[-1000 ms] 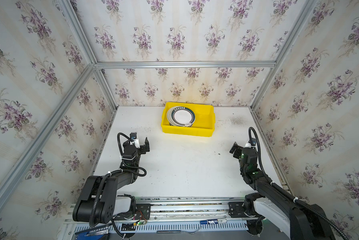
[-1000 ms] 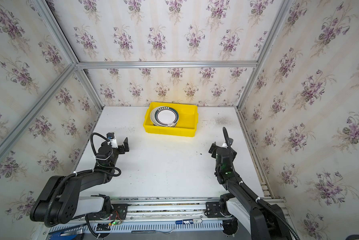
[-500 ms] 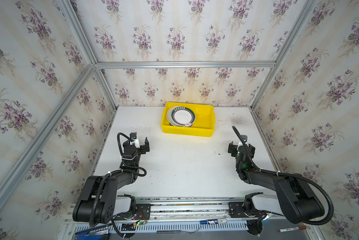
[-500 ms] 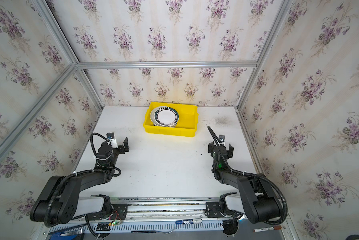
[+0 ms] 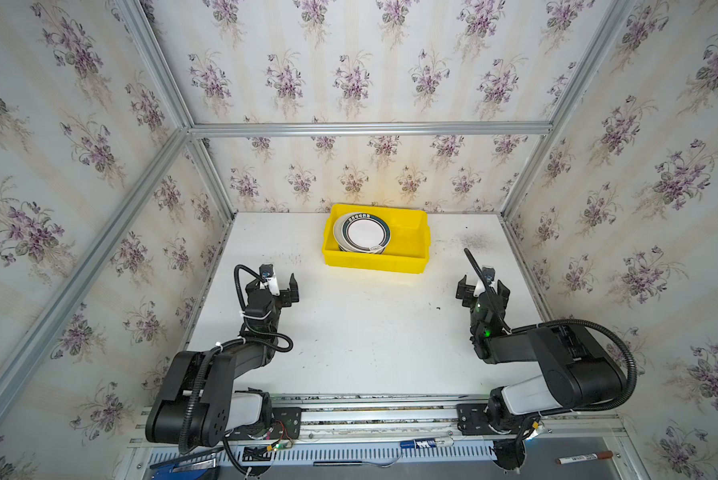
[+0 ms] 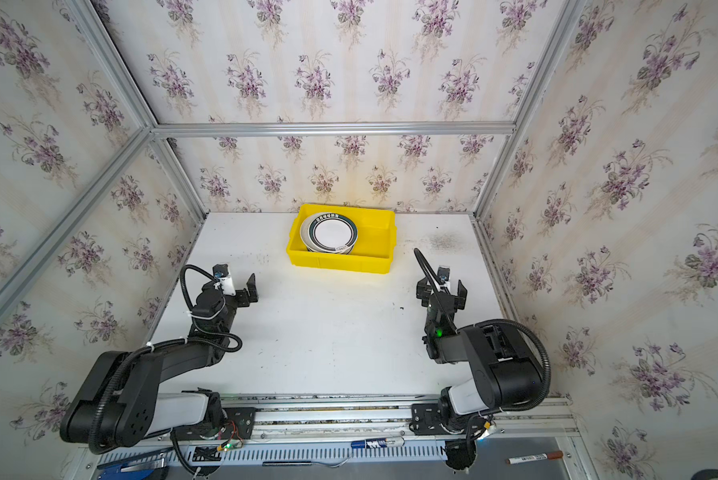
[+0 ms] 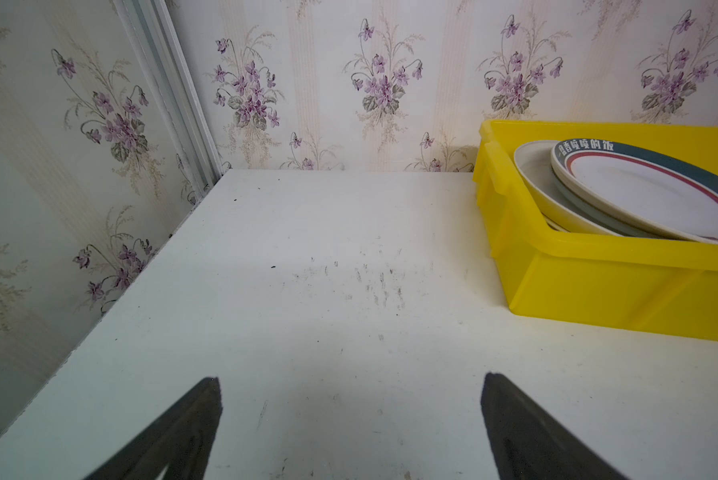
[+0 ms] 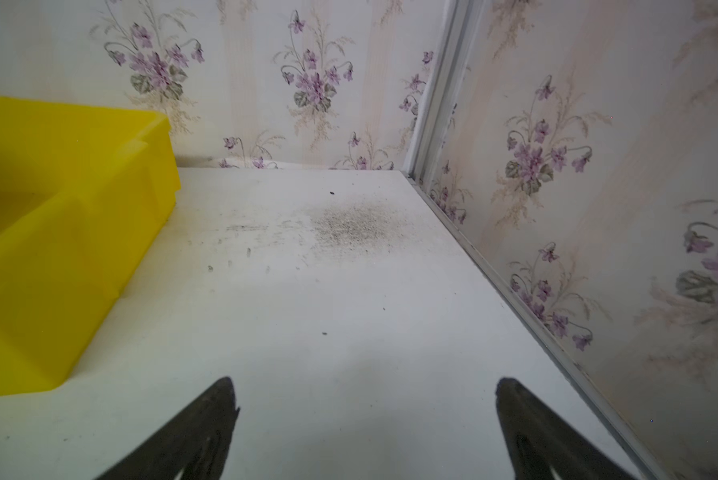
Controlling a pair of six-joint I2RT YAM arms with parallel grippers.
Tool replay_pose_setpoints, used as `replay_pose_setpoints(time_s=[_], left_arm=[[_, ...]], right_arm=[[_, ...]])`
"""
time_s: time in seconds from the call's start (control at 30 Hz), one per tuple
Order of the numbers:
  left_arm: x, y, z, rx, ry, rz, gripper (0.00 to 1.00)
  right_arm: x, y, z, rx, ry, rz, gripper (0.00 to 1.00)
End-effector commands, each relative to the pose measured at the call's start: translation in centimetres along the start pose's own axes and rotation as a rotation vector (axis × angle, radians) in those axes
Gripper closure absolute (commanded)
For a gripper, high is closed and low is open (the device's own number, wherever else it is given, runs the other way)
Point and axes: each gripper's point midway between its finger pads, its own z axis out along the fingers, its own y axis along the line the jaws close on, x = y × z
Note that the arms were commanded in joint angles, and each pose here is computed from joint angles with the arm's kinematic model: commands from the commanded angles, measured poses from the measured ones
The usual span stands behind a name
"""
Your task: Place the plates into the plastic bin on the countertop
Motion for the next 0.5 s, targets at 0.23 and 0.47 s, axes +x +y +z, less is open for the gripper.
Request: replay_pose_setpoints(time_s=[0.23,0.47], left_arm=[[-1.1,0.2,0.1,-0.007,-0.036,0.005,0.0],[-1.0,0.1,0.2,-0.002,-0.033,0.003,0.0]], right_arm=[[1.7,1.8,2.8,-0.123,0.152,-0.007,0.0],[1.3,1.7,2.9,-0.13,0.125,0.008,0.01]])
